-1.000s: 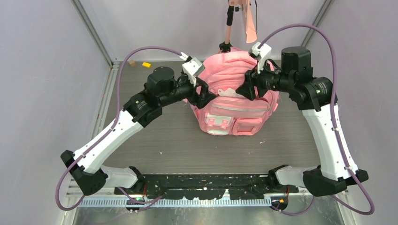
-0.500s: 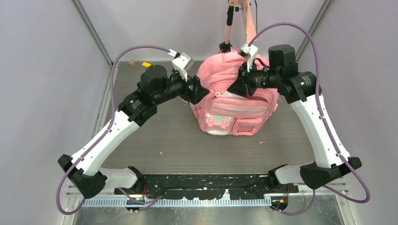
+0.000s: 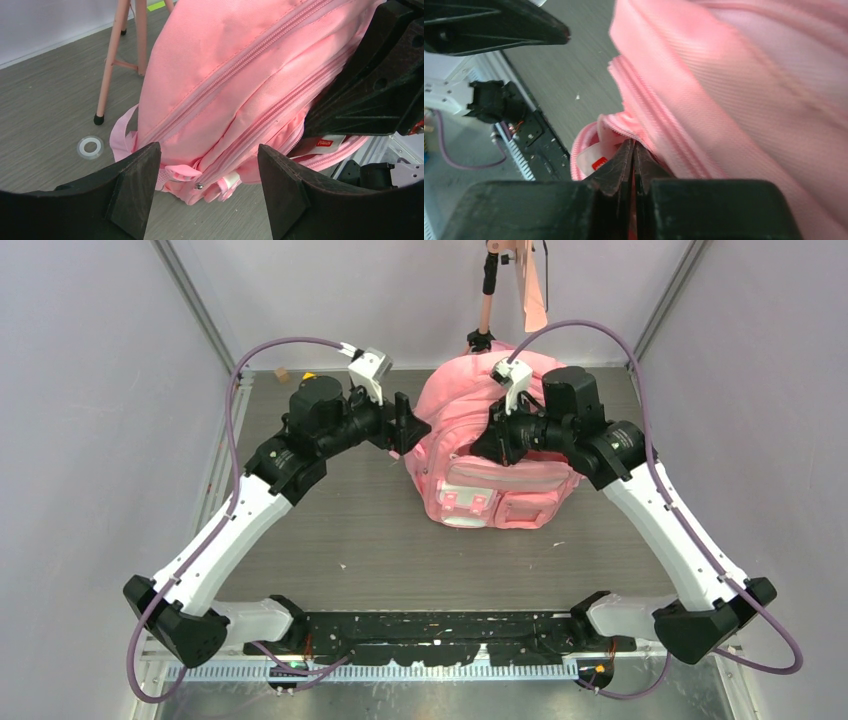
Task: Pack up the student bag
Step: Place the stationery in the student bag.
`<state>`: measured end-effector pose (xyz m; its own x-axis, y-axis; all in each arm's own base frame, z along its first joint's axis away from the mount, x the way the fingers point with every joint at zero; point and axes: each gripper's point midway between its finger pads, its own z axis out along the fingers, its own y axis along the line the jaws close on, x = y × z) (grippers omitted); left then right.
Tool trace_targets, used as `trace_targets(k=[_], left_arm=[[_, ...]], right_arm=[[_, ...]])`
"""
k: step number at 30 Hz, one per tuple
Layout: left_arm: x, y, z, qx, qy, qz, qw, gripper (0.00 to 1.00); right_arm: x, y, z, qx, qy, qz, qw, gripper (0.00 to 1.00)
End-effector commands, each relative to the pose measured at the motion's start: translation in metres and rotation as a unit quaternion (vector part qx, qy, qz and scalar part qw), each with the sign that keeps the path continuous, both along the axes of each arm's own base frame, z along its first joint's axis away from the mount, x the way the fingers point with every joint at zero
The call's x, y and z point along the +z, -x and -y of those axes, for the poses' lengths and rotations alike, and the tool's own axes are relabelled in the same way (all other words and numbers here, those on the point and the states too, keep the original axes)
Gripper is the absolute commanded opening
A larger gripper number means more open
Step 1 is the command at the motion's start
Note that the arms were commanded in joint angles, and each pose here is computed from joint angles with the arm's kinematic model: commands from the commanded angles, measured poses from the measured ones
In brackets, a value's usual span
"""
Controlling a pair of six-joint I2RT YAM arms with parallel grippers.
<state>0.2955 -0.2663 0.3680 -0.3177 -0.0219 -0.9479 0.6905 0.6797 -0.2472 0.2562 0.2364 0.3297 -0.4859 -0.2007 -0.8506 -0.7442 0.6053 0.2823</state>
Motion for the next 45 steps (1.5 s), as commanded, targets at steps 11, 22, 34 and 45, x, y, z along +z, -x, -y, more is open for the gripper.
trace_targets(k=[11,22,34,45], left_arm=[[0.008,0.004,-0.008,-0.001,0.025,-0.003,1.000,0.74],[-0.010,-0.011,-0.018,0.025,0.029,-0.036,0.999,0.74],[-0.021,-0.017,-0.022,0.027,0.035,-0.050,0.998,0.74],[-0.035,-0.028,-0.030,0.043,0.017,-0.054,0.997,0.75]], right_arm=[[0.068,-0.005,0.021,-0.134,-0.053,0.029,0.989,0.53],[0.053,-0.005,0.002,-0.147,-0.016,0.009,0.989,0.41],[0.038,-0.001,-0.018,-0.135,0.015,0.001,0.991,0.22],[0.014,-0.007,0.020,-0.191,0.122,0.012,0.974,0.01]])
